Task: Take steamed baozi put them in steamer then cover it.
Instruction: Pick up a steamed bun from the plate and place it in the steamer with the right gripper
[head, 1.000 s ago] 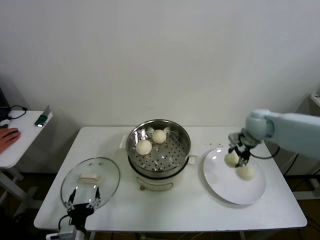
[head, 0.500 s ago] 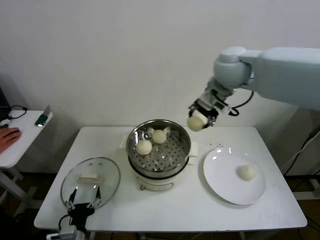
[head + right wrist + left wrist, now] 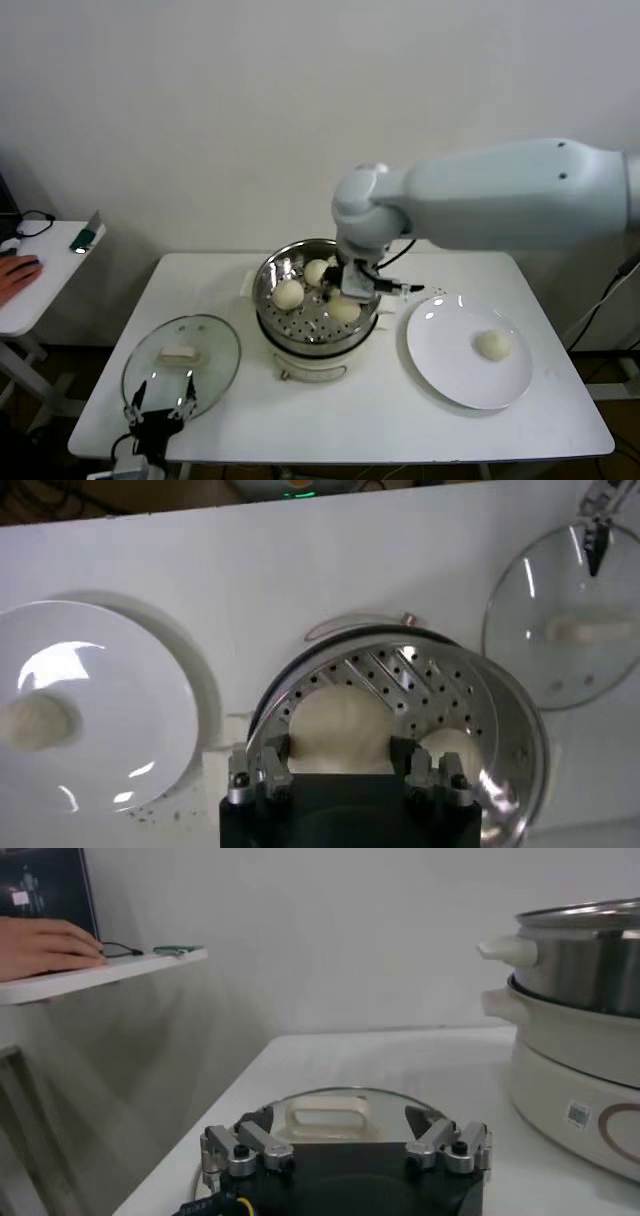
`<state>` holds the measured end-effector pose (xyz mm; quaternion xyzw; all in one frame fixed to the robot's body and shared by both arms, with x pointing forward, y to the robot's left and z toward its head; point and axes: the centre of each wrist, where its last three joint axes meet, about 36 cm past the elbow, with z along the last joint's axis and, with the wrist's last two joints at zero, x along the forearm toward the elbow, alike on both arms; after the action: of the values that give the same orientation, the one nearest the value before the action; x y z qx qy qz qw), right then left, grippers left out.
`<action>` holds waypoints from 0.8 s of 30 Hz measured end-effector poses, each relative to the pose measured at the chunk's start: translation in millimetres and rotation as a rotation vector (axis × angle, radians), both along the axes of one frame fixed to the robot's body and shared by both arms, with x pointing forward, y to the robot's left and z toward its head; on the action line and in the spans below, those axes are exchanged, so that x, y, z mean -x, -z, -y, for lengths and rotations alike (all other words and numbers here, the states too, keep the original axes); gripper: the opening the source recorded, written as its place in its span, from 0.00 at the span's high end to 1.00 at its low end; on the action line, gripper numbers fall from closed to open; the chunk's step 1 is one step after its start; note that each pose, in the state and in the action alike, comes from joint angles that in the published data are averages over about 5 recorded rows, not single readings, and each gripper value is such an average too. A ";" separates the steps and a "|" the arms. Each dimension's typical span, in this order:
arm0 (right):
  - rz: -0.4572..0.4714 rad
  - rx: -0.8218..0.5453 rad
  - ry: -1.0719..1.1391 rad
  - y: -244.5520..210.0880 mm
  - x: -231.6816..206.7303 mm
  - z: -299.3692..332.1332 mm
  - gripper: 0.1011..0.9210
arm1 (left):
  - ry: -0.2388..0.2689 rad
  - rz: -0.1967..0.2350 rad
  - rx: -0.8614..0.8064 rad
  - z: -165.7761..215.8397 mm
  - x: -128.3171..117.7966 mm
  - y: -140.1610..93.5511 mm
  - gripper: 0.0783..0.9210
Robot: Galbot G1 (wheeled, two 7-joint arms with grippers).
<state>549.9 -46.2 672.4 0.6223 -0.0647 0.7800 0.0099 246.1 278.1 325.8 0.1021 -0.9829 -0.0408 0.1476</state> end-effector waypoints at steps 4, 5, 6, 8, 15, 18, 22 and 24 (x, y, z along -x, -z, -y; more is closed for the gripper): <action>0.005 0.004 -0.046 22.7 -0.9 -10.7 0.33 | -0.002 -0.001 -0.001 -0.7 0.3 0.3 0.12; 0.007 0.003 -0.056 27.4 -1.3 -13.3 0.33 | -0.002 -0.001 -0.001 -0.7 0.3 0.4 0.12; 0.008 0.002 -0.064 31.8 -1.8 -16.0 0.33 | -0.002 -0.001 -0.001 -0.6 0.3 0.4 0.12; 0.009 0.000 -0.078 39.9 -3.0 -21.0 0.33 | -0.002 -0.002 -0.001 -0.5 0.4 0.4 0.12; 0.007 0.001 -0.104 64.1 -6.9 -33.2 0.33 | -0.003 -0.003 -0.001 -0.8 0.7 1.1 0.12; 0.006 0.006 -0.111 72.5 -8.3 -36.1 0.33 | -0.003 -0.002 -0.001 -0.8 0.6 1.4 0.12; 0.004 0.006 -0.116 81.3 -10.1 -39.1 0.33 | -0.004 -0.003 0.000 -0.9 0.7 2.0 0.12; 0.004 0.003 -0.119 83.7 -11.0 -40.7 0.33 | -0.004 -0.003 0.000 -1.1 0.8 2.4 0.12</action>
<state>560.8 -5.5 588.7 0.6233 -0.0265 0.7807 -0.0356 245.3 279.2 323.4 0.1042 -0.9825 -0.0406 0.1490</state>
